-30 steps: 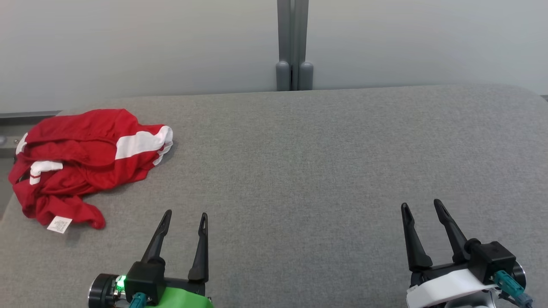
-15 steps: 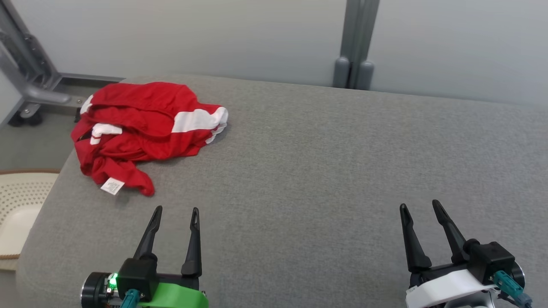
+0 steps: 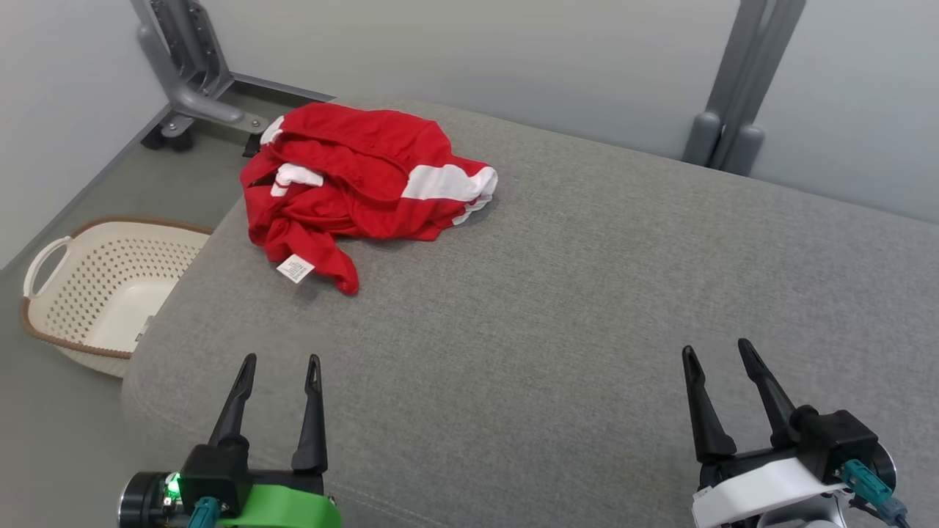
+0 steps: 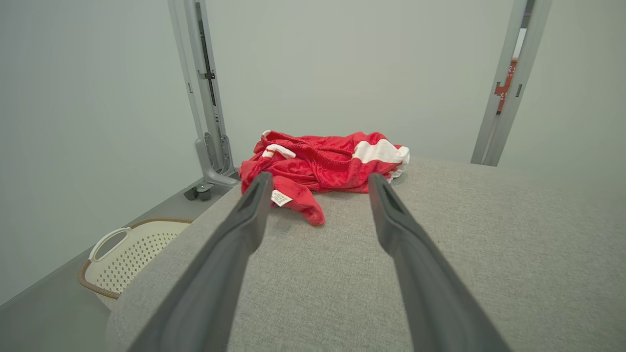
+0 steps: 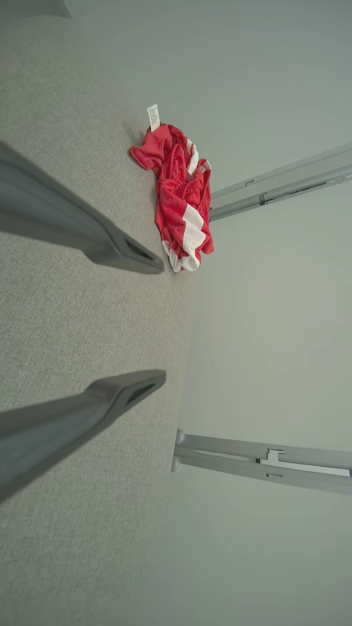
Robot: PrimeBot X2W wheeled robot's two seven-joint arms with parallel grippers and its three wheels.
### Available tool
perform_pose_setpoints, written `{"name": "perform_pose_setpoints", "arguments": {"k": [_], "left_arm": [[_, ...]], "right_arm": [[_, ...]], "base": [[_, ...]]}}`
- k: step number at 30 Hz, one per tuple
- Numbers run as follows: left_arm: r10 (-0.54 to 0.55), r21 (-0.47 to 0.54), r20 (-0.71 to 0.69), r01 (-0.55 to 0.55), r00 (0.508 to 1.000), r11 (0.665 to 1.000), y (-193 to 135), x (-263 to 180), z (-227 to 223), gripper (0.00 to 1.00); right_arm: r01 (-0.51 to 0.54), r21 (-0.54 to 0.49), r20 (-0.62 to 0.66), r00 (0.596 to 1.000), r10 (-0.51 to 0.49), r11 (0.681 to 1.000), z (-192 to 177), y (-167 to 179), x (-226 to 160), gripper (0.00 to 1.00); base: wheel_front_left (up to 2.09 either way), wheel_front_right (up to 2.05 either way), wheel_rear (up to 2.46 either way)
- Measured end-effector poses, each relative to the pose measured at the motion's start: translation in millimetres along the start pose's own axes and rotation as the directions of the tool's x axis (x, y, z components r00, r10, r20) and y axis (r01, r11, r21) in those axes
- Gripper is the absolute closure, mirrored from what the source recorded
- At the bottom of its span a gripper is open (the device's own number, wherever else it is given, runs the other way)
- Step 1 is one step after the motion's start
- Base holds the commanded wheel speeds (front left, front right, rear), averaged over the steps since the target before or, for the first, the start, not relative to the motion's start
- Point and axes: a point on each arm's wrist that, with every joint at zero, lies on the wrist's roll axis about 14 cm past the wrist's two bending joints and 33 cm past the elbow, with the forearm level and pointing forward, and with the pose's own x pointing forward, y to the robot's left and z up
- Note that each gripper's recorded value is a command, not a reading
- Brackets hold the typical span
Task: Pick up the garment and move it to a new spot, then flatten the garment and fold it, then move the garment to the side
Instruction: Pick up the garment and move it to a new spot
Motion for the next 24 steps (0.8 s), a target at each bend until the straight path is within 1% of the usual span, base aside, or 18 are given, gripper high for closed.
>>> {"name": "perform_pose_setpoints", "arguments": {"k": [6,17,20,24], "left_arm": [[0.063,0.006,0.008,-0.063,0.998,0.998,20.1,-9.0,2.9,0.0],[0.091,0.02,0.009,-0.091,0.996,0.996,31.4,-8.5,4.8,0.0],[0.052,0.038,0.039,-0.053,0.998,0.998,27.7,7.5,15.2,0.0],[-0.035,0.104,0.145,0.02,0.989,0.994,21.7,52.4,53.2,0.0]], "right_arm": [[-0.038,0.003,-0.003,0.999,0.038,0.999,-1.3,11.6,5.8,0.0],[-0.05,0.012,-0.024,0.998,0.05,0.999,-9.4,14.6,5.9,0.0],[-0.049,-0.001,-0.024,0.999,0.049,0.999,-11.4,11.4,11.0,0.0],[-0.039,-0.021,-0.039,0.999,0.038,0.999,-20.7,2.0,19.0,0.0]], "base": [[0.0,0.0,0.0],[0.0,0.0,0.0],[0.0,0.0,0.0],[0.0,0.0,0.0]]}}
